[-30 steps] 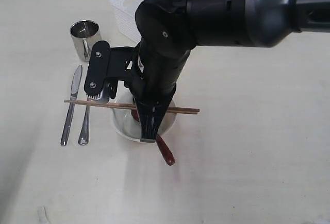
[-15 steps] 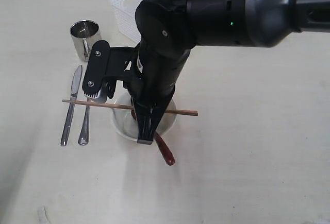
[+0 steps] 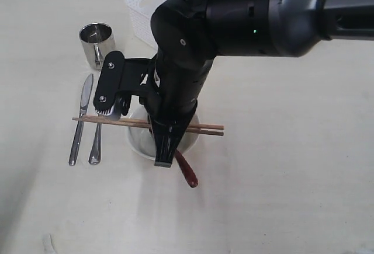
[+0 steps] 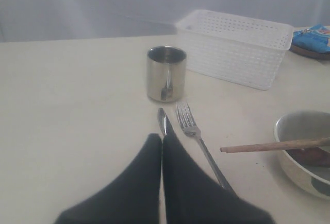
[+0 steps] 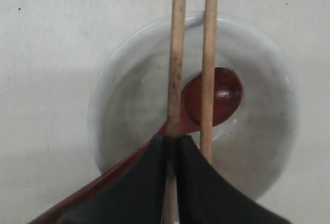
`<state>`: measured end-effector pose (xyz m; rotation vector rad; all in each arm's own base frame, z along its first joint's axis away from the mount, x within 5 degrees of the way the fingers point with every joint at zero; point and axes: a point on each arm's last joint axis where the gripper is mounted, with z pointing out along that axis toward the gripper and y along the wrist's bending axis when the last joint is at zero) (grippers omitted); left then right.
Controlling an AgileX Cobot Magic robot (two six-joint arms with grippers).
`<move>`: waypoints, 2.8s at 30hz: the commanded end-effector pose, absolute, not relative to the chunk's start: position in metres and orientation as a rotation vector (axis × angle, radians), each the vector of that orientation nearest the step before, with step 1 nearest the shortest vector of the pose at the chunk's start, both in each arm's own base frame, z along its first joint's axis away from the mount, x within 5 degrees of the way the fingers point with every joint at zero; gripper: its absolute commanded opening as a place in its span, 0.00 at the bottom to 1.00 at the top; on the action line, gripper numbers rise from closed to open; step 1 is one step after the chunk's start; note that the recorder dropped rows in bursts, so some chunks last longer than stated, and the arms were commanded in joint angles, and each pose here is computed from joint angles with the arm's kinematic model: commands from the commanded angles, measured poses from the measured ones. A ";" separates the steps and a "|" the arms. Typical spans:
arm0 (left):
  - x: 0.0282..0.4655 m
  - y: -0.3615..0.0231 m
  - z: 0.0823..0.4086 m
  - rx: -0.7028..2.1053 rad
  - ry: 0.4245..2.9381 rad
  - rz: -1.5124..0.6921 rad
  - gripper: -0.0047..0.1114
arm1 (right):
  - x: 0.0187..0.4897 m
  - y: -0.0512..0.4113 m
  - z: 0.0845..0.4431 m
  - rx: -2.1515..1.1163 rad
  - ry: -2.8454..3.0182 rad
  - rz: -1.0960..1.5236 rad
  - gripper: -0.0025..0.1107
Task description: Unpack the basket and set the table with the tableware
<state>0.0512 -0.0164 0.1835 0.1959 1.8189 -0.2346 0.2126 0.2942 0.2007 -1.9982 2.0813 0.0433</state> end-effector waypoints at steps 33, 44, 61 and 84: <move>0.051 -0.017 0.183 0.201 1.817 -0.238 0.04 | 0.214 0.294 0.199 -1.989 2.106 0.058 0.02; 0.051 -0.017 0.183 0.201 1.817 -0.238 0.04 | 0.216 0.294 0.200 -1.953 2.117 0.037 0.28; 0.051 -0.017 0.183 0.201 1.817 -0.237 0.04 | 0.215 0.285 0.232 -1.878 2.047 -0.001 0.28; 0.051 -0.017 0.183 0.201 1.817 -0.237 0.04 | 0.196 0.309 0.204 -1.913 2.154 0.261 0.02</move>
